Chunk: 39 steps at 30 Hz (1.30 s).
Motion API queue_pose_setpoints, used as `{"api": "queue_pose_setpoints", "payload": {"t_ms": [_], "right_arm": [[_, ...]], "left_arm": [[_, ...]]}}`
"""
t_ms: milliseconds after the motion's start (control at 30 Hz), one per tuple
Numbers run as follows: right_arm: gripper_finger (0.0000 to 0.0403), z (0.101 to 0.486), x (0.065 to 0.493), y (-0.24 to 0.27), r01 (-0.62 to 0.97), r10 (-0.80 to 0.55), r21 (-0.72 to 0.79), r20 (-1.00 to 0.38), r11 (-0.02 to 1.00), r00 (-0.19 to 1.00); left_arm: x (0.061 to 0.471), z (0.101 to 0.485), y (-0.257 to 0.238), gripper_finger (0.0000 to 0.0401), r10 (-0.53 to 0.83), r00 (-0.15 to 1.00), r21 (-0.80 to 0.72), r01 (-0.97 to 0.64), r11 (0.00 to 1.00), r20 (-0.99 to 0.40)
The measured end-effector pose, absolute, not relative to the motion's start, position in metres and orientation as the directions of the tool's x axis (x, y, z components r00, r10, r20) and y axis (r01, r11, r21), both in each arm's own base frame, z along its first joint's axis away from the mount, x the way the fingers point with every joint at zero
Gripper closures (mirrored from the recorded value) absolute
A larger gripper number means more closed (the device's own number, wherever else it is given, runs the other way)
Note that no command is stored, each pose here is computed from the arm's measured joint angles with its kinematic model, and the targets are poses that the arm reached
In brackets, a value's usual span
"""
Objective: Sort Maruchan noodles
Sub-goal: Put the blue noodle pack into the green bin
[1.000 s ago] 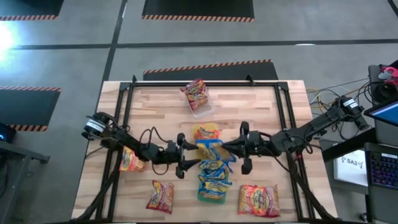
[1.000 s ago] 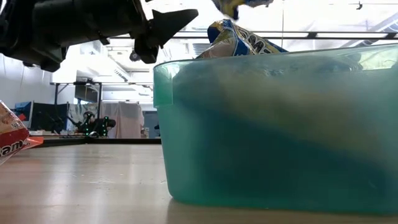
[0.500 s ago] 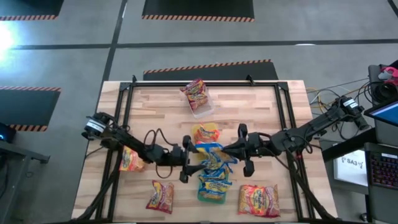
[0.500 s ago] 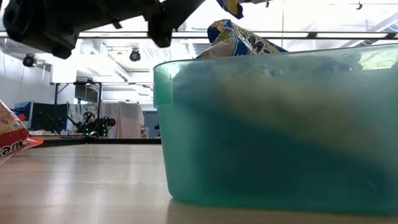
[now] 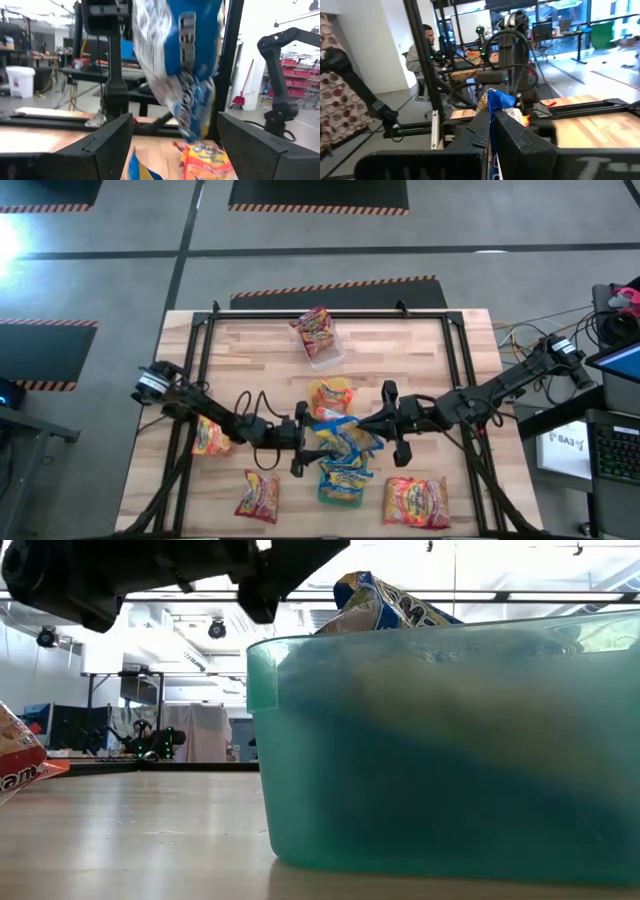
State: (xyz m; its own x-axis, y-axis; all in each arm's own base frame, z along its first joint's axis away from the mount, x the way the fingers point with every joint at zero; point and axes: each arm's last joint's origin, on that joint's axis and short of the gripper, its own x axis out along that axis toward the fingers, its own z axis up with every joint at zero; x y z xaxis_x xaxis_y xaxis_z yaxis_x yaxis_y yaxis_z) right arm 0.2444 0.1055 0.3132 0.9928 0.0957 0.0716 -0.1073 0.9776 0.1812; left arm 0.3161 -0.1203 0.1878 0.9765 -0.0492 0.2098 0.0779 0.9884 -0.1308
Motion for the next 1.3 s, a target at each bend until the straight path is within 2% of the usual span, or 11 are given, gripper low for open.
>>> {"api": "queue_pose_setpoints", "payload": {"t_ms": [933, 1300], "right_arm": [[0.0394, 0.312, 0.245, 0.107, -0.145, 0.137, 0.176, 0.06, 0.974, 0.989], [0.0394, 0.311, 0.245, 0.107, -0.144, 0.137, 0.171, 0.052, 0.975, 0.989]], "left_arm": [[0.321, 0.197, -0.117, 0.0126, -0.016, 0.967, -0.183, 0.064, 0.981, 0.254], [0.33, 0.205, -0.12, 0.0126, -0.014, 0.966, -0.109, 0.043, 0.993, 0.258]]}}
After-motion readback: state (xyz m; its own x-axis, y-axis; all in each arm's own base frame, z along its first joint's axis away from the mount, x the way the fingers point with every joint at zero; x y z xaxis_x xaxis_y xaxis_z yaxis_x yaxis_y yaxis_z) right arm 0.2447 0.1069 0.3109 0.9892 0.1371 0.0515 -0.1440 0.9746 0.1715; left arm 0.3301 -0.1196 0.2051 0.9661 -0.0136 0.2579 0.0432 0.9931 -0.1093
